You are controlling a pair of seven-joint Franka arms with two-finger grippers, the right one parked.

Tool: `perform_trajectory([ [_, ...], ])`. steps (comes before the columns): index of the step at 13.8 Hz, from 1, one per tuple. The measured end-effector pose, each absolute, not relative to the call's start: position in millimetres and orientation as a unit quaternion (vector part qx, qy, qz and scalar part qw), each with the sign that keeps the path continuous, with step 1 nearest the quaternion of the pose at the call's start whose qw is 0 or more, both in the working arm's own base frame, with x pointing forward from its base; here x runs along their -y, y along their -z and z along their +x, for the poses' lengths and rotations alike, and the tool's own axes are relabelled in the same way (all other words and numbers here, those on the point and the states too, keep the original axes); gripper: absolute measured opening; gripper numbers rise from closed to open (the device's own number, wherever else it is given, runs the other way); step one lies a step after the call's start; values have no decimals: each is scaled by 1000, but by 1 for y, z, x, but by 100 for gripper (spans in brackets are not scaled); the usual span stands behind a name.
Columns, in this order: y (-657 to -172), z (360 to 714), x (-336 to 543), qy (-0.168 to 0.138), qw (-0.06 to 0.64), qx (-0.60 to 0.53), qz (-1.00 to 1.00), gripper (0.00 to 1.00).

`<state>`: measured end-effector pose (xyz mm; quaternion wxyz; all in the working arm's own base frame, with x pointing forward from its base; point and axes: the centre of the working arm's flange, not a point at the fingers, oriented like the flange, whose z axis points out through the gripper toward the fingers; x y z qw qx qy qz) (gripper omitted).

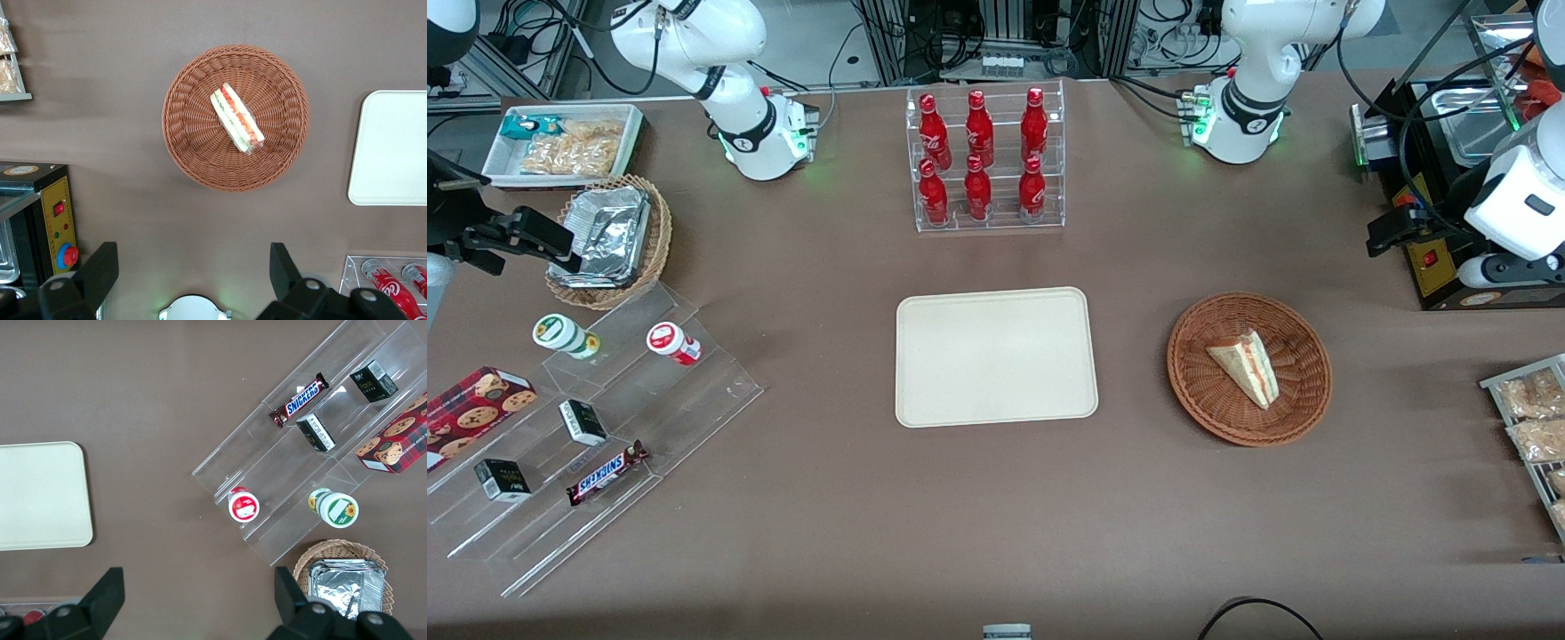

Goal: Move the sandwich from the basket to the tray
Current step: 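Move the left gripper over the wicker basket and lower onto the sandwich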

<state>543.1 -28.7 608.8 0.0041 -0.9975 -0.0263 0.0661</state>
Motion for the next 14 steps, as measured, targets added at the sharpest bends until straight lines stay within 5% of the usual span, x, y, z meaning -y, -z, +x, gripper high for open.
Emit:
perform_trajectory([
  [4,-600,545,29,-75,5,26,-997,100],
  [8,-532,557,29,-110,8,26,-994,100],
  [14,-417,554,38,-75,6,18,-997,100],
])
